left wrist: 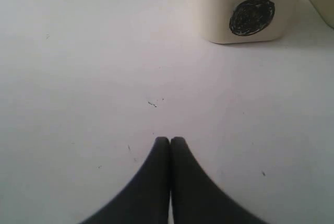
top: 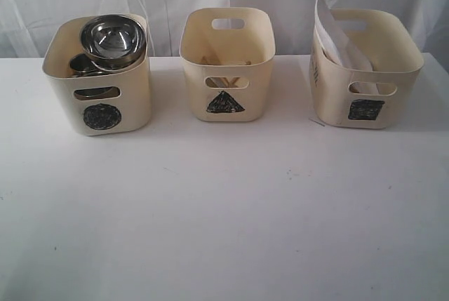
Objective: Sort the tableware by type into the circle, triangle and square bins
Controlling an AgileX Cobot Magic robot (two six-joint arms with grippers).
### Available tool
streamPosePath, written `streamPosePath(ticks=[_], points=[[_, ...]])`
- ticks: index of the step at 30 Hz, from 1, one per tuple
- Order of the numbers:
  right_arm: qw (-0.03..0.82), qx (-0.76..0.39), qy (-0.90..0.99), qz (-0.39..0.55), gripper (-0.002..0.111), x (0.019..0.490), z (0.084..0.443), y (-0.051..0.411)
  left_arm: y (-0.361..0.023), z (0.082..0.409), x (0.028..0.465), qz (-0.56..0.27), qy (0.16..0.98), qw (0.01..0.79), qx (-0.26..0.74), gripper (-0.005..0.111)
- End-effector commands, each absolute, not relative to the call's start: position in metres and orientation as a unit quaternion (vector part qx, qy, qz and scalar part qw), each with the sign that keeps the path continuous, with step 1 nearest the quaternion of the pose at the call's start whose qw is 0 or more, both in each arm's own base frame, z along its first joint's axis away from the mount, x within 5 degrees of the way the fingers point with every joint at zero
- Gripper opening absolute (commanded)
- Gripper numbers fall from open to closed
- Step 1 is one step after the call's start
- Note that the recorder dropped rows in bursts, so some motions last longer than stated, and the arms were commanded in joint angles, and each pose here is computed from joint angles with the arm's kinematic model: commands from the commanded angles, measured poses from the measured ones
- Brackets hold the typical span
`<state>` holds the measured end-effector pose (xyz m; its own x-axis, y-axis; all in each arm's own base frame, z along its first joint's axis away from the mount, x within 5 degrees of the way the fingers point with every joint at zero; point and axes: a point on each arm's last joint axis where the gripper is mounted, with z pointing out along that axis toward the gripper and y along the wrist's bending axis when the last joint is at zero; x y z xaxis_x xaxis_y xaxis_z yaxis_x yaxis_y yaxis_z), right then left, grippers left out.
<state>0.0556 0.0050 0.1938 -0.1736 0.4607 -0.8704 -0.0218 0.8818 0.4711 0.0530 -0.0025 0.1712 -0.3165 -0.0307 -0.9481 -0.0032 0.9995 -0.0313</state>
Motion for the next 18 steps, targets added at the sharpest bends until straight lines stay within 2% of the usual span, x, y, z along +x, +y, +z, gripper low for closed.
streamPosePath(ticks=[1, 7, 18], points=[[0.632, 0.134, 0.742, 0.178, 0.016, 0.0554, 0.1928, 0.0046, -0.0026, 0.1701, 0.053, -0.015, 0.81, 0.586, -0.015, 0.0], [0.635, 0.126, 0.743, 0.17, 0.016, 0.0555, 0.1928, 0.0044, -0.0026, 0.1701, 0.053, -0.015, 0.81, 0.586, -0.015, 0.0], [0.655, -0.038, 0.754, 0.027, 0.016, 0.0554, 0.1925, 0.0041, -0.0026, 0.1701, 0.053, -0.015, 0.81, 0.586, -0.015, 0.0]])
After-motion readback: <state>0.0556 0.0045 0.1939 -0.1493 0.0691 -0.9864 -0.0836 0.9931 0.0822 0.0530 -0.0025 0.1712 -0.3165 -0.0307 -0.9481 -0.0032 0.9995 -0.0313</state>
